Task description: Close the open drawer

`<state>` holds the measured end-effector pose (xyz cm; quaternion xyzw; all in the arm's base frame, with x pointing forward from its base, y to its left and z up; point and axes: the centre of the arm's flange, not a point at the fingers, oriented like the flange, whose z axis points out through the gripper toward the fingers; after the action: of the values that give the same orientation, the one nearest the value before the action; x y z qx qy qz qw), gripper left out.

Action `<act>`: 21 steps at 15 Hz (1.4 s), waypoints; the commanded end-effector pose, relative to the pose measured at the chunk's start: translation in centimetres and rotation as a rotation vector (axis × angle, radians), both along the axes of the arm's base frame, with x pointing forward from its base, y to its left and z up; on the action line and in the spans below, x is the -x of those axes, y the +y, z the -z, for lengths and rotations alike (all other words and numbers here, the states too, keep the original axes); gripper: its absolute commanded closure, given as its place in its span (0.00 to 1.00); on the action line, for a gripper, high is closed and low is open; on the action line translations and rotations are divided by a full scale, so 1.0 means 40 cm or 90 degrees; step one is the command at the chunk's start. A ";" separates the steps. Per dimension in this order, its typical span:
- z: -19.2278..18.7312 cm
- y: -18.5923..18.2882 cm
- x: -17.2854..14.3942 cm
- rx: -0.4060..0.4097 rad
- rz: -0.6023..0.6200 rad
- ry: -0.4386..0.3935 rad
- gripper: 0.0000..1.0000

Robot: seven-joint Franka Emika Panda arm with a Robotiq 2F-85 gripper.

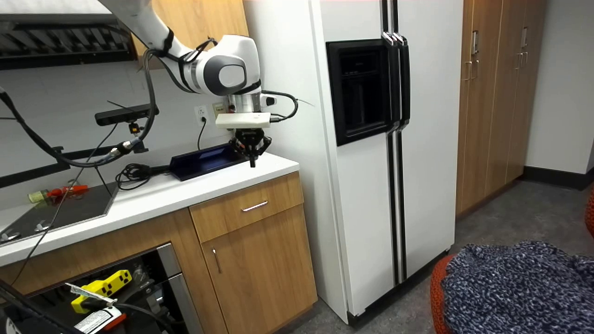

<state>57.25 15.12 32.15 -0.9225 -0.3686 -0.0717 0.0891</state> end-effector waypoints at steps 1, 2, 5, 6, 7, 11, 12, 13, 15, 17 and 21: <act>-0.055 -0.027 0.070 0.019 -0.017 -0.011 1.00; -0.060 -0.030 0.076 0.021 -0.019 -0.011 1.00; -0.071 -0.038 0.088 0.027 -0.024 -0.016 0.74; -0.073 -0.040 0.091 0.030 -0.032 -0.016 0.73; -0.075 -0.042 0.093 0.032 -0.036 -0.016 0.66; -0.076 -0.048 0.099 0.040 -0.050 -0.025 0.37; -0.076 -0.049 0.099 0.040 -0.052 -0.028 0.30; -0.077 -0.049 0.099 0.039 -0.053 -0.033 0.21; -0.076 -0.048 0.097 0.034 -0.053 -0.043 0.06; -0.076 -0.048 0.096 0.029 -0.053 -0.051 0.00; -0.077 -0.046 0.093 0.026 -0.052 -0.065 0.00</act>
<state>54.70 13.54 34.64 -0.9086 -0.4043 -0.0892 0.0549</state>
